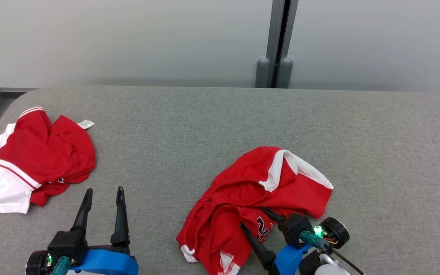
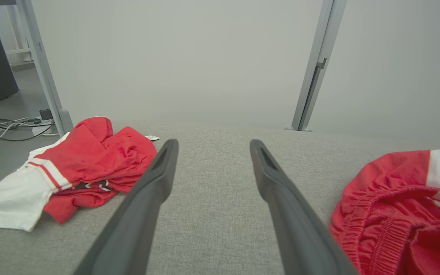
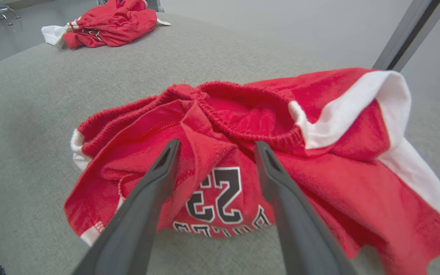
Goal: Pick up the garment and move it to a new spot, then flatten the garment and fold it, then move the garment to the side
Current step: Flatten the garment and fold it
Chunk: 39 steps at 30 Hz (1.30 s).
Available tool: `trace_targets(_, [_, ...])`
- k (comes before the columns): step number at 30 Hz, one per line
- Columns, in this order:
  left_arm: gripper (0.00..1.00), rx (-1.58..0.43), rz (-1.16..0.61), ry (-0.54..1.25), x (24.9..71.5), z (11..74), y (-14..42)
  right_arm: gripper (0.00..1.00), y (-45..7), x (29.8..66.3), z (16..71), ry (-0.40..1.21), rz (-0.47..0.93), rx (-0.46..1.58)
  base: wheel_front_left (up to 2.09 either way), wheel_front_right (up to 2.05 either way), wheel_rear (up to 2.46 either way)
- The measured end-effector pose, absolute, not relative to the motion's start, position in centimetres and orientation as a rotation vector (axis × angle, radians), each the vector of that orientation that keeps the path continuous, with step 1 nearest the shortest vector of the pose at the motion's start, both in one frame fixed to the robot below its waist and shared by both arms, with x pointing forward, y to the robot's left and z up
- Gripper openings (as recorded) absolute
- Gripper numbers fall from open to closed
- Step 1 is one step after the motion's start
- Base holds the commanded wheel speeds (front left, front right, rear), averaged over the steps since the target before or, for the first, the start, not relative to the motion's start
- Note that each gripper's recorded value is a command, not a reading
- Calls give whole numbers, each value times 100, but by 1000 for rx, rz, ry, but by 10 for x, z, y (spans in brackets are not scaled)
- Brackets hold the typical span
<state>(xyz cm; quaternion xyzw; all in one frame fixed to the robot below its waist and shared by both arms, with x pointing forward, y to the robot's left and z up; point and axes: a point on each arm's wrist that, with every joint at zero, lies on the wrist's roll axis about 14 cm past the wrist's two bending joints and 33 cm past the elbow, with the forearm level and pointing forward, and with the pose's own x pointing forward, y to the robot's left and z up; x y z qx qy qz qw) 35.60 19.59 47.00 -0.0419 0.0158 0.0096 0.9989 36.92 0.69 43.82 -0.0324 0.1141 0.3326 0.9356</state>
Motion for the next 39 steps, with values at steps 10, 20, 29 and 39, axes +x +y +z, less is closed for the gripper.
trace_targets(10, [100,-87,24,53,358,463,196,0,-1,379,410,326,663,-93,0,0,0])
trace_targets(20, [100,-102,-48,66,373,459,171,0,-81,400,424,257,321,246,0,0,0])
trace_targets(29, [100,-110,-93,68,383,458,156,11,-196,372,389,344,-21,348,0,0,0])
trace_targets(39, [100,-111,-111,61,386,460,150,100,-227,370,403,269,-98,309,0,0,0])
